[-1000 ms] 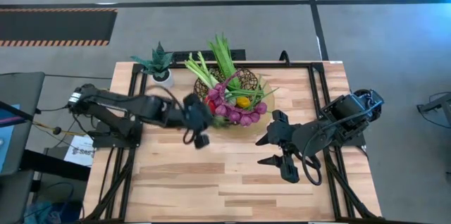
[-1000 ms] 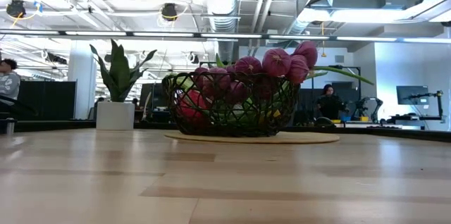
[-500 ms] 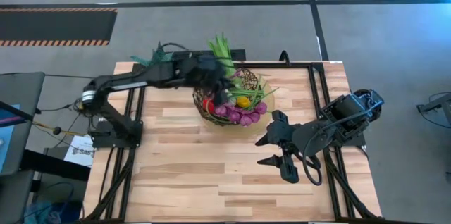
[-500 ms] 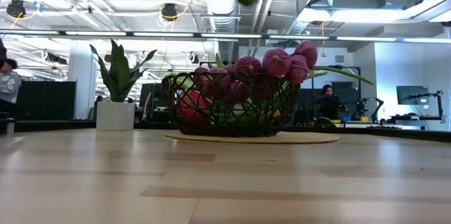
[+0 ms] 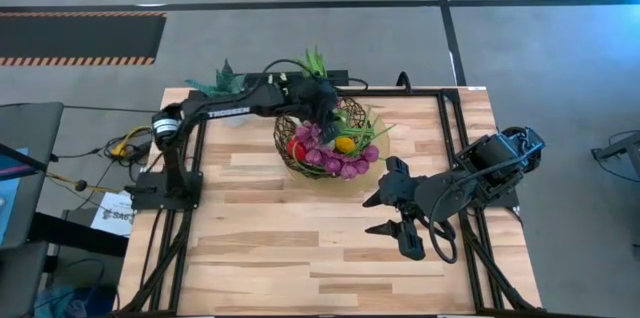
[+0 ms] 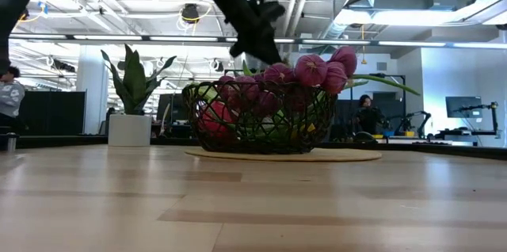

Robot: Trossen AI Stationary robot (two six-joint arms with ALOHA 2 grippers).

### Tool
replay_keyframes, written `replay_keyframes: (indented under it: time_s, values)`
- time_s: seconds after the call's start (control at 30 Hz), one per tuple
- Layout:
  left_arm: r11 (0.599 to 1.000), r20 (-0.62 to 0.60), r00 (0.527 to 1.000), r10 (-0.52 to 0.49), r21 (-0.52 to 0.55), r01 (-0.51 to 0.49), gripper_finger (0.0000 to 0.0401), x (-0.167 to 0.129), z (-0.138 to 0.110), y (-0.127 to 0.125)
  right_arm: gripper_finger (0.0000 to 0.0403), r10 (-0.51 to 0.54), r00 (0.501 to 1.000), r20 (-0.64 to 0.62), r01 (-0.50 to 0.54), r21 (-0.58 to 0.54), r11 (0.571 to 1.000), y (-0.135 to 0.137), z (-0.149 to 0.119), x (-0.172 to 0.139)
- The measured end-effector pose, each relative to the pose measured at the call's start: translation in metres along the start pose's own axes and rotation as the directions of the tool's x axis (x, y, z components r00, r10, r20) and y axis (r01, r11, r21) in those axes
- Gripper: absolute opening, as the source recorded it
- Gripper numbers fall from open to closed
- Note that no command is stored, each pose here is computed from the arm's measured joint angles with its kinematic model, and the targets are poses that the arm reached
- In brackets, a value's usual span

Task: Build produce basket
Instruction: Put the lime into the basket

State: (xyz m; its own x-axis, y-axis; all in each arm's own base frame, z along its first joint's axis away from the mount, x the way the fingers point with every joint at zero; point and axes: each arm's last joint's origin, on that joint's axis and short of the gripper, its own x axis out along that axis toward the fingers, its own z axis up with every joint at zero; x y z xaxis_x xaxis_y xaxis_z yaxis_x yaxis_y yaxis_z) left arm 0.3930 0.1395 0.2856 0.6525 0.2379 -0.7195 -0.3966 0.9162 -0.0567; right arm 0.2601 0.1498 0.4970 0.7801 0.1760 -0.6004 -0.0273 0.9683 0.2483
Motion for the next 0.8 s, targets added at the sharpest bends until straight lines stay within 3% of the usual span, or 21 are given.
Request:
replay_keyframes:
  time_s: [0.2, 0.43, 0.63, 0.8]
  values:
    - [1.0, -0.108, 0.994, 0.021, -0.003, -0.021, 0.0001, 0.024, -0.014, 0.004, 0.0265, -0.001, 1.0, -0.001, 0.001, -0.001, 1.0, 0.0, 0.0, 0.0]
    - [0.996, -0.148, 0.989, 0.021, 0.084, -0.008, 0.0012, 0.022, -0.018, -0.004, 0.0265, -0.002, 1.0, -0.004, 0.002, -0.002, 1.0, 0.0, 0.0, 0.0]
    - [0.985, -0.169, 0.985, 0.025, 0.17, 0.004, 0.0074, 0.018, -0.019, -0.017, 0.0265, -0.002, 1.0, -0.004, 0.002, -0.002, 1.0, 0.0, 0.0, 0.0]
    - [0.976, -0.157, 0.982, 0.102, 0.206, -0.068, 0.0141, 0.014, -0.019, -0.023, 0.0265, -0.002, 1.0, -0.004, 0.002, -0.002, 1.0, 0.0, 0.0, 0.0]
